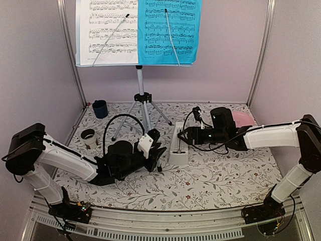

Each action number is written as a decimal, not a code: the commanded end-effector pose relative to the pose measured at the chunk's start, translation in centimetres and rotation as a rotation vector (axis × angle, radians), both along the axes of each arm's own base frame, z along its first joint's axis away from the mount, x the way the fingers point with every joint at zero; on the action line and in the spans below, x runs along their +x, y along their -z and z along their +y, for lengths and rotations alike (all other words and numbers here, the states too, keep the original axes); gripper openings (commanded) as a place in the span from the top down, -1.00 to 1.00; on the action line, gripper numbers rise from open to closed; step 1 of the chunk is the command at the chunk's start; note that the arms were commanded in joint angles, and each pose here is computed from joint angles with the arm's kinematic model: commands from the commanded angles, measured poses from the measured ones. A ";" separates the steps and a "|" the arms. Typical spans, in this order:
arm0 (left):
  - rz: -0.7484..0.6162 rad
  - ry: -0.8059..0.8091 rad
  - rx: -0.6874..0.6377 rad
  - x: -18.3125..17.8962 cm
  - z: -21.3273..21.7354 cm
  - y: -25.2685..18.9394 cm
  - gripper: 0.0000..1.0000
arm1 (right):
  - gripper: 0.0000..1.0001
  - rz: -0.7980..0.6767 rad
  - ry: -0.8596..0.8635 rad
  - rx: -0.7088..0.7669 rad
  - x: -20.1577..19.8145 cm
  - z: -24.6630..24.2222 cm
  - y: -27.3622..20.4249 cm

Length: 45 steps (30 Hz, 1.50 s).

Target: Set up the instrument practice props

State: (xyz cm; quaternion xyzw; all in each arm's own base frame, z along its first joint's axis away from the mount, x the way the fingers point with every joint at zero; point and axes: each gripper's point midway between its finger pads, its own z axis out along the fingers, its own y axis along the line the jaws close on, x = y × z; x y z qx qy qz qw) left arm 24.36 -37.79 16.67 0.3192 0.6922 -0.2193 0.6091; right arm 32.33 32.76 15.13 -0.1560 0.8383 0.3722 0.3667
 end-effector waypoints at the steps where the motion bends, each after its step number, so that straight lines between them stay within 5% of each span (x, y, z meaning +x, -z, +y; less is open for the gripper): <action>1: -0.017 -0.014 -0.029 0.3 0.7 -0.9 0.47 | -0.42 -0.013 0.048 -0.009 0.6 -0.1 -0.4; 8: -0.024 -0.013 -0.019 0.3 0.8 -0.8 0.47 | 0.02 -0.032 0.055 -0.020 0.0 -1.0 -0.6; 13: -0.025 -0.019 -0.016 0.6 0.9 -0.9 0.47 | 0.10 -0.034 0.058 -0.034 -0.8 -1.8 -0.6; 24: -0.002 -0.028 -0.033 0.8 1.6 -0.6 0.42 | -0.74 -0.071 -0.048 0.021 -3.4 -1.8 -1.9; 36: 0.017 -0.107 -0.084 1.4 3.3 -1.0 -0.16 | -0.98 -0.067 0.066 0.001 -2.9 -0.5 -3.1; 45: 0.010 -0.131 -0.116 1.4 4.7 -1.8 -0.25 | -0.98 -0.081 0.093 -0.057 -1.0 0.9 -3.3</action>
